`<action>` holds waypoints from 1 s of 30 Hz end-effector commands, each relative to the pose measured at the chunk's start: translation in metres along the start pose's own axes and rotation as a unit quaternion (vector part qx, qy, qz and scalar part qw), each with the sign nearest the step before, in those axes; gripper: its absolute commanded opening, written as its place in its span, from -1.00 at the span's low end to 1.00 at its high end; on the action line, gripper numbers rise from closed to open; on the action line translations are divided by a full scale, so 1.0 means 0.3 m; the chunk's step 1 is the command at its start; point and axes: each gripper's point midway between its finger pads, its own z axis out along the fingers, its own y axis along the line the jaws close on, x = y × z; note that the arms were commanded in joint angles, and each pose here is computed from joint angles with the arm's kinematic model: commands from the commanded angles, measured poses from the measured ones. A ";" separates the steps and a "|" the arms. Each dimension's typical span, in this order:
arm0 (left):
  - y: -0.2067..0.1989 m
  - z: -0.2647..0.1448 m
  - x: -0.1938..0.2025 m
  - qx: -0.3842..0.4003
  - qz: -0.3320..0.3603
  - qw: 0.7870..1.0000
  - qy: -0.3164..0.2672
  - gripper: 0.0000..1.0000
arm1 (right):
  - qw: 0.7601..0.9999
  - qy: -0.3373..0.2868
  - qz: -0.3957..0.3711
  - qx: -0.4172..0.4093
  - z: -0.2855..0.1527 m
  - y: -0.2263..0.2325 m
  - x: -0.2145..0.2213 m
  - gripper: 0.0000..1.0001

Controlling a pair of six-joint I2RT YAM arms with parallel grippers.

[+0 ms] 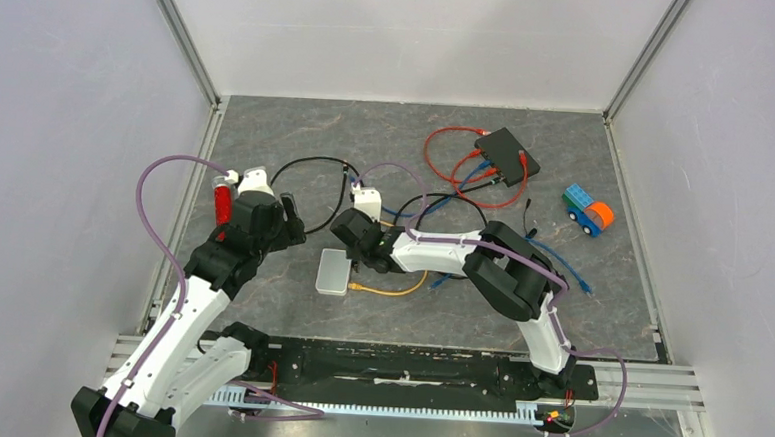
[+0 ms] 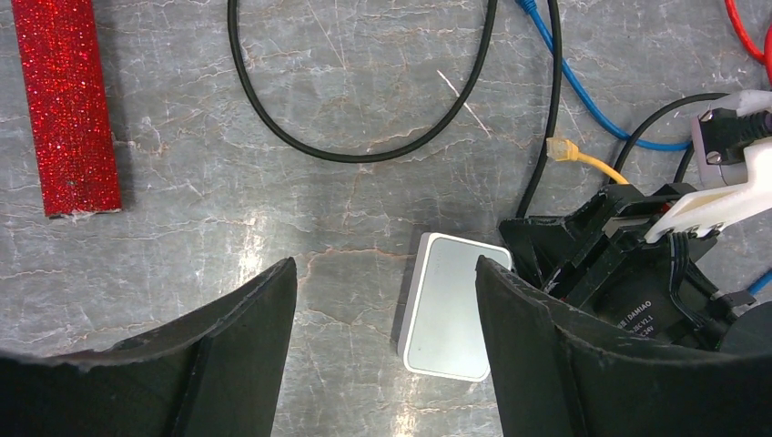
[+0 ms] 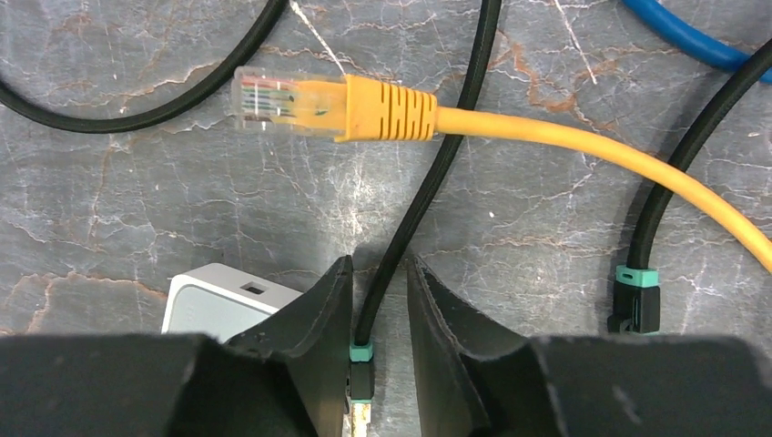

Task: Insert the plug into the switch port
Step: Pick up the connector from the center of the board.

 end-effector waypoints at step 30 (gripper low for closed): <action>-0.002 -0.015 -0.030 0.006 -0.018 1.000 -0.023 0.54 | 0.986 0.092 -0.135 0.036 -0.099 -0.177 0.153 -0.46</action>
